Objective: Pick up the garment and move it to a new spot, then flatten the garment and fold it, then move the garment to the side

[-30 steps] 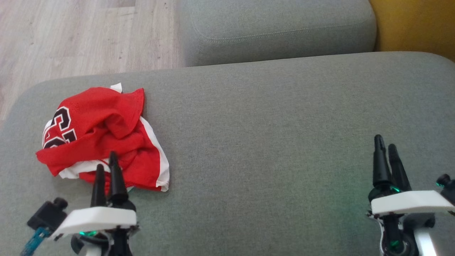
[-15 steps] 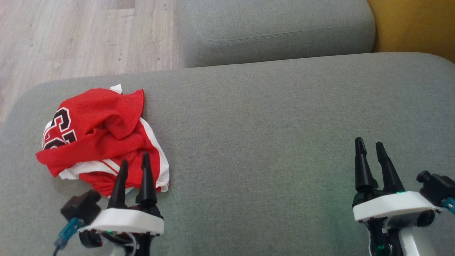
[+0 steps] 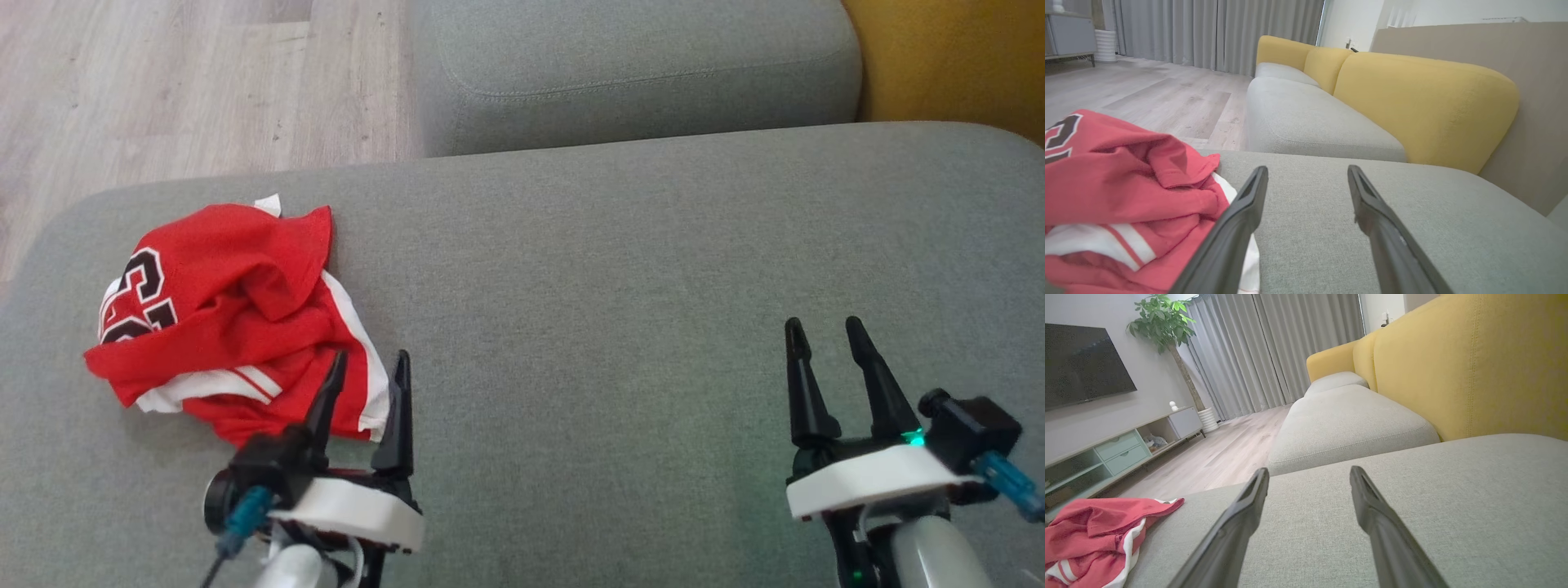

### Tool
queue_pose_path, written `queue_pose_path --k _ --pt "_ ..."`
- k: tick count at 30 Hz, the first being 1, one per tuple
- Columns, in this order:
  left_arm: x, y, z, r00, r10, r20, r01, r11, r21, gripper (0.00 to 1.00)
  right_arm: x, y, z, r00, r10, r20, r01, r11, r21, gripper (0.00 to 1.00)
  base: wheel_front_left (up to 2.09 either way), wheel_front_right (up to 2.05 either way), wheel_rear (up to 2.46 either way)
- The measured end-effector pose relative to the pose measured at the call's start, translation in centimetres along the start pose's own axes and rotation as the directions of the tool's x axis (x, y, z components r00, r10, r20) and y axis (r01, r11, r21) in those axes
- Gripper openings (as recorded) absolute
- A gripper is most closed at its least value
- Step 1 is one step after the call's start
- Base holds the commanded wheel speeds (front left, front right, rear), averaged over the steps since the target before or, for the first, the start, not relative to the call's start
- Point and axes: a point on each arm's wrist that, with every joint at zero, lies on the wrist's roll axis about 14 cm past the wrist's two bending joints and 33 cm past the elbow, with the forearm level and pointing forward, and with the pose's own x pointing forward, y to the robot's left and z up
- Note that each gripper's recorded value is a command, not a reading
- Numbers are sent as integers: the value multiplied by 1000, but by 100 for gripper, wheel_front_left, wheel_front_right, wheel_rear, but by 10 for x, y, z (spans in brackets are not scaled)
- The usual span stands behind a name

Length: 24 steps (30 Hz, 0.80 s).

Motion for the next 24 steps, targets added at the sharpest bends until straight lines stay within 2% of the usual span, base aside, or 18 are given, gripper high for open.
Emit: queue_pose_path --k 5,13,21,24 --pt "1 -8 -1 1000 -21 5 21 996 83 100 0 4 4 1000 18 15 -17 997 -82 100 0 0 0" --pt "0 -20 -3 998 -67 13 62 972 226 100 -2 10 4 999 48 17 -44 980 -195 100 0 0 0" --pt "0 -18 5 998 -46 53 35 980 198 100 -2 13 9 997 57 48 -47 981 -186 100 0 0 0" --pt "1 -14 11 997 -36 74 24 988 155 100 -3 13 9 997 56 54 -46 985 -168 100 0 0 0"
